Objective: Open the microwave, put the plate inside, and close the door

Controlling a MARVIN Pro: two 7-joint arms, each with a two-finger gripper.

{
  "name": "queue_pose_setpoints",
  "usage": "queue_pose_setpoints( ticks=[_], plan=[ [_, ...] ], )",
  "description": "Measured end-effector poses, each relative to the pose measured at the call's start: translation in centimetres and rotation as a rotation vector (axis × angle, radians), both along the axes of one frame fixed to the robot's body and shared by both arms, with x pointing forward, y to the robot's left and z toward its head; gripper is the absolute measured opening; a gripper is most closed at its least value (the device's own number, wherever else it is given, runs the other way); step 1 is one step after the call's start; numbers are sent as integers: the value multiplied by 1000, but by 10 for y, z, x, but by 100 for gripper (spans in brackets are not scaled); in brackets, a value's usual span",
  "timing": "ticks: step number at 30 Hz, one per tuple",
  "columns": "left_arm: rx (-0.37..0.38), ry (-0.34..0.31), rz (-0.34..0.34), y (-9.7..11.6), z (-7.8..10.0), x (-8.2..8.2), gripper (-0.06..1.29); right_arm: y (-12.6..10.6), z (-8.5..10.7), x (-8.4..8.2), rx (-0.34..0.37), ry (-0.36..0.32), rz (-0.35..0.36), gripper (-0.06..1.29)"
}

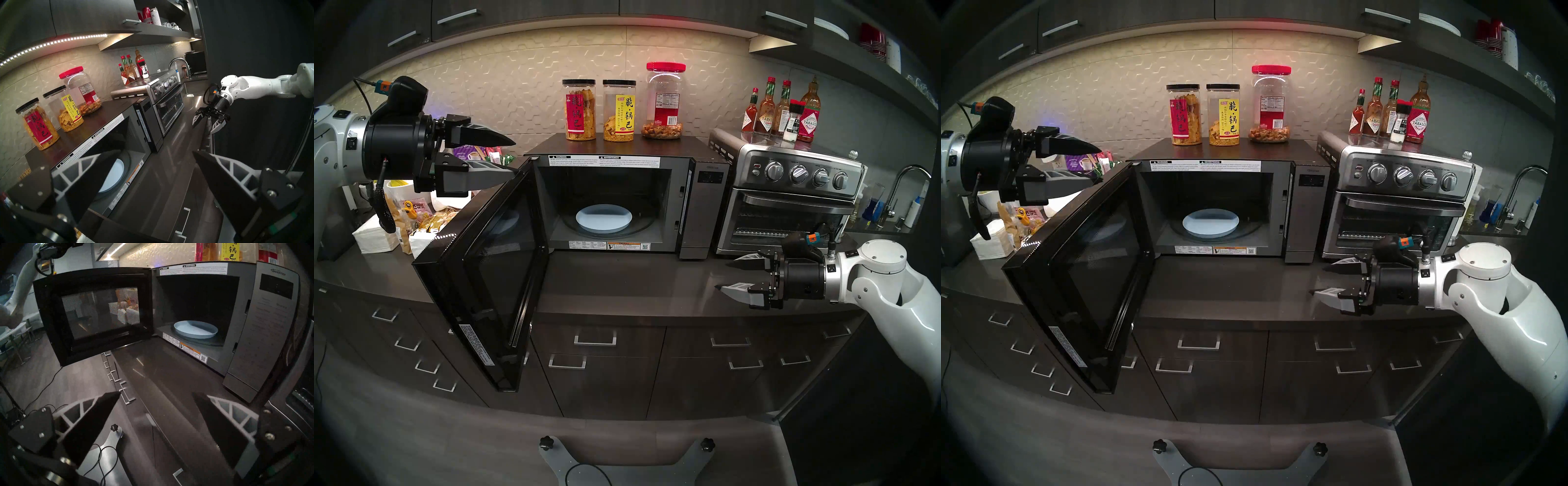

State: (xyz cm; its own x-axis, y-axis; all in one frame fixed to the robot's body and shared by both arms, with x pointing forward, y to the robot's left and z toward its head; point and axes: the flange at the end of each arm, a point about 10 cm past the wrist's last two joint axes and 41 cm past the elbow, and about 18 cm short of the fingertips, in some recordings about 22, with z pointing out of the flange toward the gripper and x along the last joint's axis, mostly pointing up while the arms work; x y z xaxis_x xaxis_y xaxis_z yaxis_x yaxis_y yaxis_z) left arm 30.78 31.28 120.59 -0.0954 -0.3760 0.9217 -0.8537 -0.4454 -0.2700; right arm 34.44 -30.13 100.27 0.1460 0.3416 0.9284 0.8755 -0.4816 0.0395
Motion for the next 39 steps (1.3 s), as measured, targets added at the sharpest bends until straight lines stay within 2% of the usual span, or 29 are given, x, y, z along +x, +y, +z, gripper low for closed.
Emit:
queue_pose_setpoints(
  ticks=[16,25,39],
  plan=[
    [-5,5,10,0,1,0,120,-18,-18,-14,61,-158,190,119],
    [-6,5,12,0,1,0,120,-20,-20,-15,91,-194,219,119],
    [-7,4,12,0,2,0,120,-18,-20,-17,106,-206,235,119]
  ],
)
